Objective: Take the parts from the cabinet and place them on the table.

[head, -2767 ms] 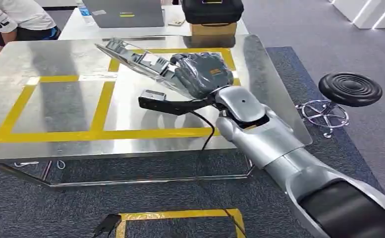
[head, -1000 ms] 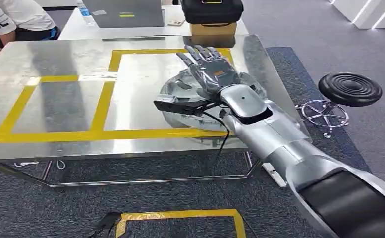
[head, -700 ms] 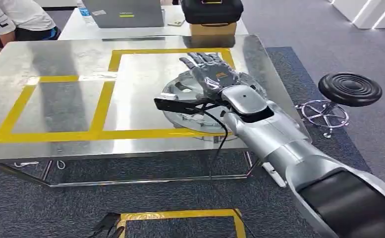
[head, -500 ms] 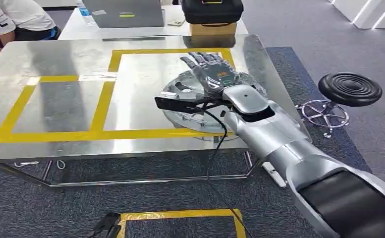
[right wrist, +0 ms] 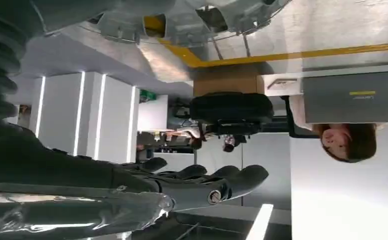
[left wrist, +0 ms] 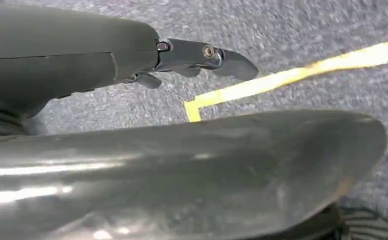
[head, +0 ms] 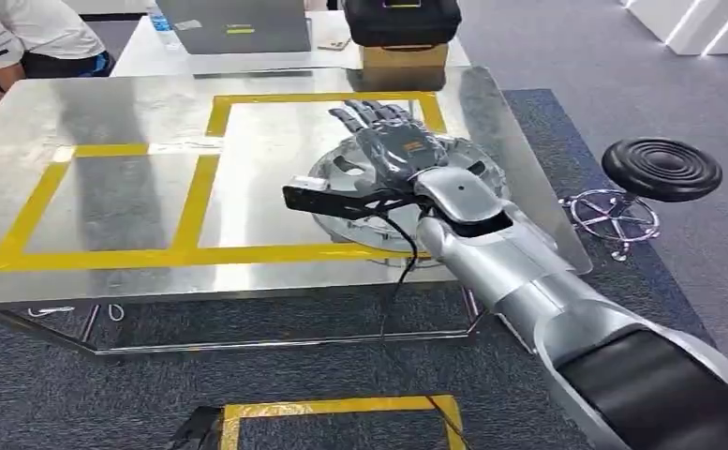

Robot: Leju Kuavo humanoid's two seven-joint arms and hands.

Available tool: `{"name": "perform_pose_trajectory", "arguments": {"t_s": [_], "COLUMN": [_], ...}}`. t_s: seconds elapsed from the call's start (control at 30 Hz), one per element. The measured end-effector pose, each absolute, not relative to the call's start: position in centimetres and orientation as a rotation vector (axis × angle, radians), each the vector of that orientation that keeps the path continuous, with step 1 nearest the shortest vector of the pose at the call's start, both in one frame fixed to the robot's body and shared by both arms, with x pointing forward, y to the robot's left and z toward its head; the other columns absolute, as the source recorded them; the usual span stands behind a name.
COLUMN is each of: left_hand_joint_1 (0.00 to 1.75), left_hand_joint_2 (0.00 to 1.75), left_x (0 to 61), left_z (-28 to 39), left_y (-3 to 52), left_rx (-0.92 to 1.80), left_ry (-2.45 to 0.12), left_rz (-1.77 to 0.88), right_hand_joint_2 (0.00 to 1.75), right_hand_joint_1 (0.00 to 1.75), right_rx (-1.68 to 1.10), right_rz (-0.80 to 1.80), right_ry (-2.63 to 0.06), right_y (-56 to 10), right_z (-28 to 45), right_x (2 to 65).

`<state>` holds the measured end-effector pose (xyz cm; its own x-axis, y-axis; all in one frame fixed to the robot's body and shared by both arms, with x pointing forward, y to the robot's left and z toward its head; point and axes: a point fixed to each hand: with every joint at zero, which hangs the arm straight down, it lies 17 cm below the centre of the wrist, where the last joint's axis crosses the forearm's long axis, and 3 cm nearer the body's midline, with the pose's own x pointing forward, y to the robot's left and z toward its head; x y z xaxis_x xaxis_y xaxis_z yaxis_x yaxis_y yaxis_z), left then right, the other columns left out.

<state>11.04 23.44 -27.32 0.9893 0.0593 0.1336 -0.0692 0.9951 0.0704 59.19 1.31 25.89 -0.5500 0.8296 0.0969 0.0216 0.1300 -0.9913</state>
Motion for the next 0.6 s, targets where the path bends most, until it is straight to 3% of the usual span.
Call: {"name": "perform_pose_trajectory", "arguments": {"t_s": [0.6], "left_hand_joint_1": [0.00], "left_hand_joint_2": [0.00], "left_x": [9.2], "left_z": [-27.7], "left_y": [24.4], "left_rx": [0.084], "left_ry": [-0.099], "left_rz": [0.136], "right_hand_joint_2": [1.75], "right_hand_joint_1": [0.00], "right_rx": [-0.804], "right_rz": [1.478], "right_ry": [-1.716], "right_y": [1.1], "right_z": [24.7], "right_x": [58.9]}}
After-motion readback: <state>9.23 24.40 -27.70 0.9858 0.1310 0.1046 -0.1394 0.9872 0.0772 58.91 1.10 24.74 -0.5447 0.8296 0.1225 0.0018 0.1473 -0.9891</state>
